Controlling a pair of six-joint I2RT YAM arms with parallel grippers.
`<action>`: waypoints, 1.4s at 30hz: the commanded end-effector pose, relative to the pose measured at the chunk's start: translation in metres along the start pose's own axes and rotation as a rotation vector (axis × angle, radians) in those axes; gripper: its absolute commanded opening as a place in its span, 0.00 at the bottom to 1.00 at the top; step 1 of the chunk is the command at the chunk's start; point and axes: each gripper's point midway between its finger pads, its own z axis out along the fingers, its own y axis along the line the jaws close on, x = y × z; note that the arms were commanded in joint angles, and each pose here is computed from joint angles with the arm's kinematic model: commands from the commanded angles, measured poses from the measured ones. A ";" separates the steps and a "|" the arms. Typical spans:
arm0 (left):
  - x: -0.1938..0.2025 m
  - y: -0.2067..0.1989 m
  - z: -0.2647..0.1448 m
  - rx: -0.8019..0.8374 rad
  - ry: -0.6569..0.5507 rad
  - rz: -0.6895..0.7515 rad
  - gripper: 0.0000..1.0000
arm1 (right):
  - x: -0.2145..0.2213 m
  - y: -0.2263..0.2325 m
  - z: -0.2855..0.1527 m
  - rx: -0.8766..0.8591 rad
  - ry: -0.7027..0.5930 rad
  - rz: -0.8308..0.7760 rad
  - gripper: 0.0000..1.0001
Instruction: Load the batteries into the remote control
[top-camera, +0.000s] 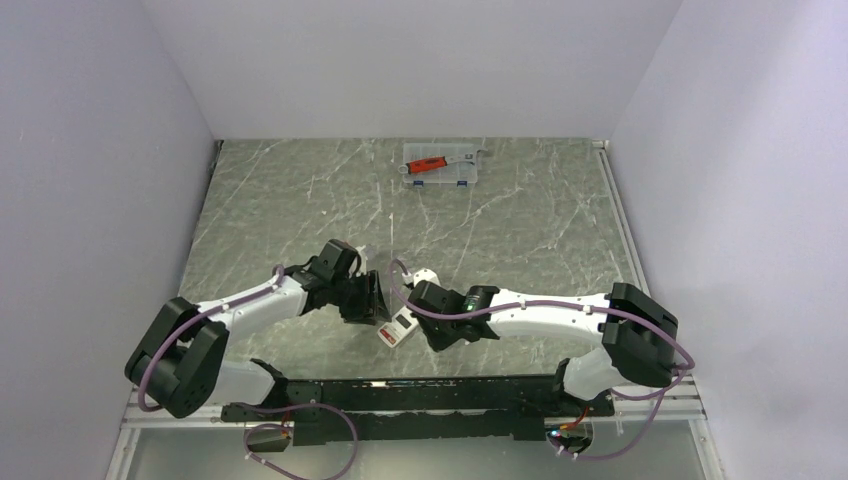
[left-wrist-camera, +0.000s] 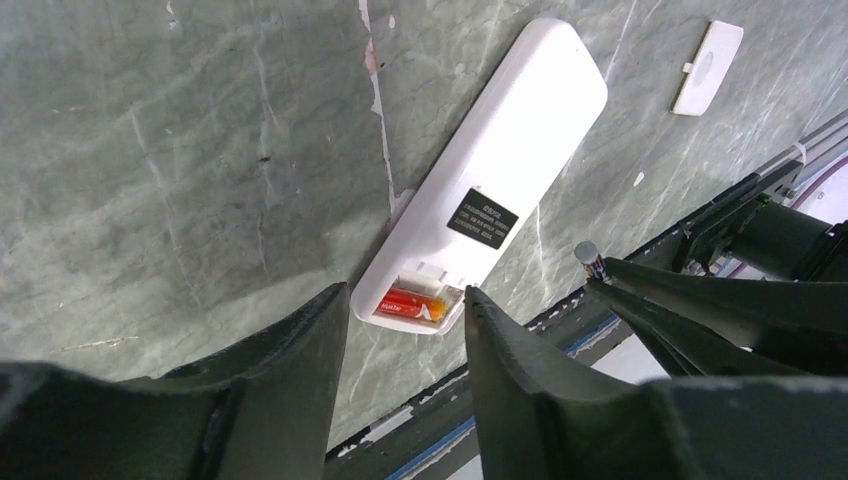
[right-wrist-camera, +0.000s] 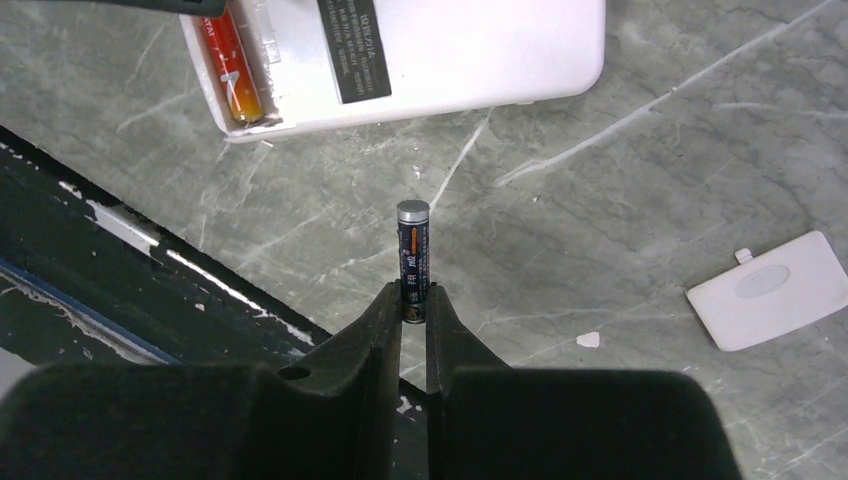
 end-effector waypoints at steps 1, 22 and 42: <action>0.000 -0.008 0.007 0.062 0.007 0.017 0.48 | -0.016 0.014 -0.011 -0.052 -0.046 -0.021 0.03; 0.018 -0.006 0.014 0.134 0.035 0.006 0.28 | -0.017 0.032 -0.004 -0.094 0.023 -0.157 0.03; 0.018 -0.011 0.003 0.157 -0.015 0.025 0.25 | -0.020 0.038 0.010 -0.096 0.130 -0.343 0.04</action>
